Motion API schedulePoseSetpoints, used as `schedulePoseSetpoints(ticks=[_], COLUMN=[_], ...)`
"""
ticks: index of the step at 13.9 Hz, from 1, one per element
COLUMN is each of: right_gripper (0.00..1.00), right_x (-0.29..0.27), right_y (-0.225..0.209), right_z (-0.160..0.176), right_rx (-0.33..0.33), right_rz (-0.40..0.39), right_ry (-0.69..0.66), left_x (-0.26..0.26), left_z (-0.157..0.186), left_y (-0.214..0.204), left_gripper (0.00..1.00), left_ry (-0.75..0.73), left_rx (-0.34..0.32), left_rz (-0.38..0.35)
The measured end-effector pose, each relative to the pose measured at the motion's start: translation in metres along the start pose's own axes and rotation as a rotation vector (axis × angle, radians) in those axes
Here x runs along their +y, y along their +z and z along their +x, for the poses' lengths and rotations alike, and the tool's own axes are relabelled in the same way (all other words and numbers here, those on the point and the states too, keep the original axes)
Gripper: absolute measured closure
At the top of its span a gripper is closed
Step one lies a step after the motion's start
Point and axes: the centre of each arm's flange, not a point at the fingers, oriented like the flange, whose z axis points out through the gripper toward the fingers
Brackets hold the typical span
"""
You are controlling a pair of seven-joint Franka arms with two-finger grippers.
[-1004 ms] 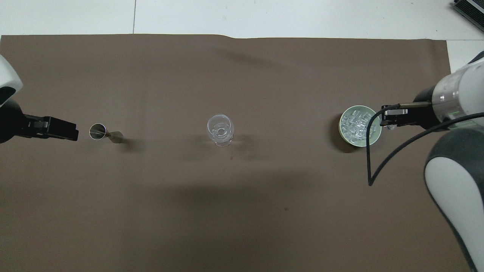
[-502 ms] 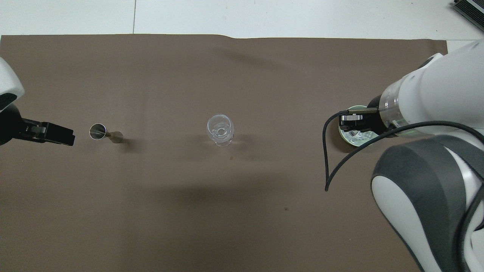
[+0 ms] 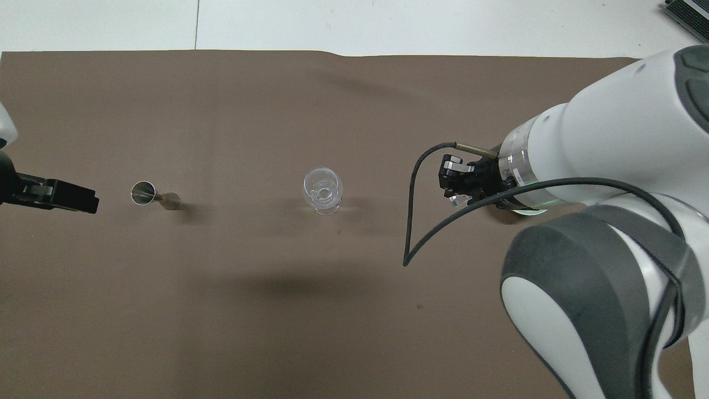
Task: Pour wine and add ice with both arms
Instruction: 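Carry the ice with the right gripper over the clear cup, then release the ice from the right gripper into the clear cup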
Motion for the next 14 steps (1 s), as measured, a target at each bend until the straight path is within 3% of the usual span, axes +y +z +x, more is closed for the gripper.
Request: schedulePoseSetpoints(ticks=[3,9,14], right_gripper=[0.67,0.67,0.67], right_x=[-0.019,-0.095,-0.122], right_y=[0.008,0.054,0.08], right_z=[0.0,-0.035,-0.026], right_rx=[-0.01,-0.028,0.001], right_rz=[0.014,0.016,0.052], right_ry=[0.037,0.036,0.016], left_x=[0.0,0.0,-0.005], left_z=[0.0,-0.001,-0.001], left_y=[0.0,-0.001,-0.001], left_gripper=[0.0,0.0,0.0], left_ry=[0.0,-0.001,-0.008], left_rx=[0.001,0.001,0.001], left_rz=[0.0,0.0,-0.001])
